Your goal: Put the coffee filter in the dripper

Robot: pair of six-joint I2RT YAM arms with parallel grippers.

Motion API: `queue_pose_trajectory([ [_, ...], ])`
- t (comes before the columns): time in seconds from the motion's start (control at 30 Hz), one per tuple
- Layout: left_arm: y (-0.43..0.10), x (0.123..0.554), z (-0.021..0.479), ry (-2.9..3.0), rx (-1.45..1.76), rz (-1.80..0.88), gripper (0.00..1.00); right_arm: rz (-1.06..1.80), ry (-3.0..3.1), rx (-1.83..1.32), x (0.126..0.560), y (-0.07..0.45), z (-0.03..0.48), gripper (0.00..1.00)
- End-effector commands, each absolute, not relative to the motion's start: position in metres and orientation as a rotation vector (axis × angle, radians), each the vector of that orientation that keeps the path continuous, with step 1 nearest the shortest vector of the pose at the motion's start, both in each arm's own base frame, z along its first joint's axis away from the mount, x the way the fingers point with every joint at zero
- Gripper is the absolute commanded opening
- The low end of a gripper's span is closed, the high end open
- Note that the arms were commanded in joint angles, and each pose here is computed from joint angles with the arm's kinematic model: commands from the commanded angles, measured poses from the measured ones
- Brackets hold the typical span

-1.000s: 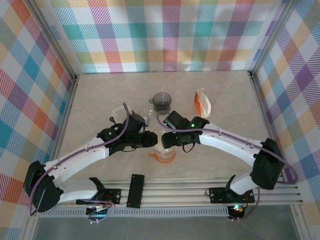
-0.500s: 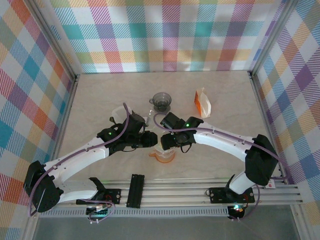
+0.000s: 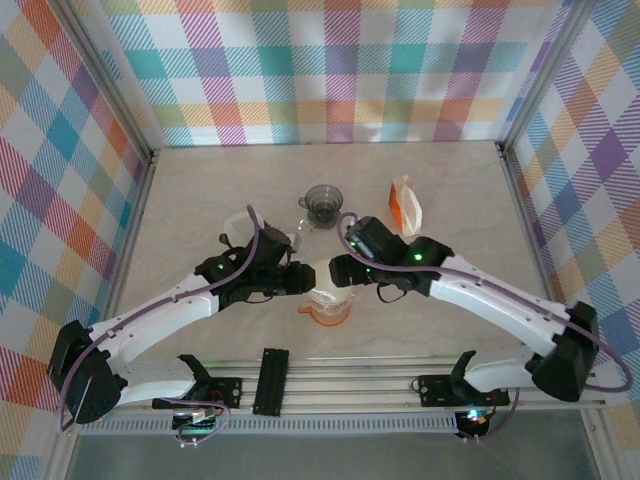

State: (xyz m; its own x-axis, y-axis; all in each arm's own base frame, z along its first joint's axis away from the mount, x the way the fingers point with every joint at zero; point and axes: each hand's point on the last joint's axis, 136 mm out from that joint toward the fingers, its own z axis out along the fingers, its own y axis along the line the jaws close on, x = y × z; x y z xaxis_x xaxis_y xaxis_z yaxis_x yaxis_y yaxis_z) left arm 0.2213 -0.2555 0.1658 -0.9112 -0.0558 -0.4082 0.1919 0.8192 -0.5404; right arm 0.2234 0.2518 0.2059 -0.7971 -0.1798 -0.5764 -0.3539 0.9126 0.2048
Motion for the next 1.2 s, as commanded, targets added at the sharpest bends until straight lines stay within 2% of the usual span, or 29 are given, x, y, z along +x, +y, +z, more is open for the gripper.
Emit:
queue_pose_trajectory([
  [0.0,-0.253,0.222,0.167,2.6,0.091,-0.825,0.34,0.41,2.428,-0.329,0.228,0.24,0.218,0.83],
  [0.17,-0.249,0.221,0.179,2.569,0.086,-0.83,0.55,0.394,2.426,-0.3,0.226,0.231,0.217,0.83],
  [0.47,-0.24,0.221,0.219,2.455,0.073,-0.865,0.75,0.411,2.419,-0.3,0.225,0.231,0.218,0.83],
  [0.67,-0.231,0.216,0.216,2.456,0.076,-0.835,0.83,0.407,2.438,-0.349,0.231,0.237,0.222,0.83],
  [0.83,-0.21,0.213,0.211,2.43,0.03,-0.761,0.98,0.515,2.469,-0.397,0.259,0.252,0.224,0.83],
  [1.17,-0.177,0.201,0.197,2.399,-0.063,-0.69,1.0,0.658,2.473,-0.457,0.345,0.301,0.216,0.86],
])
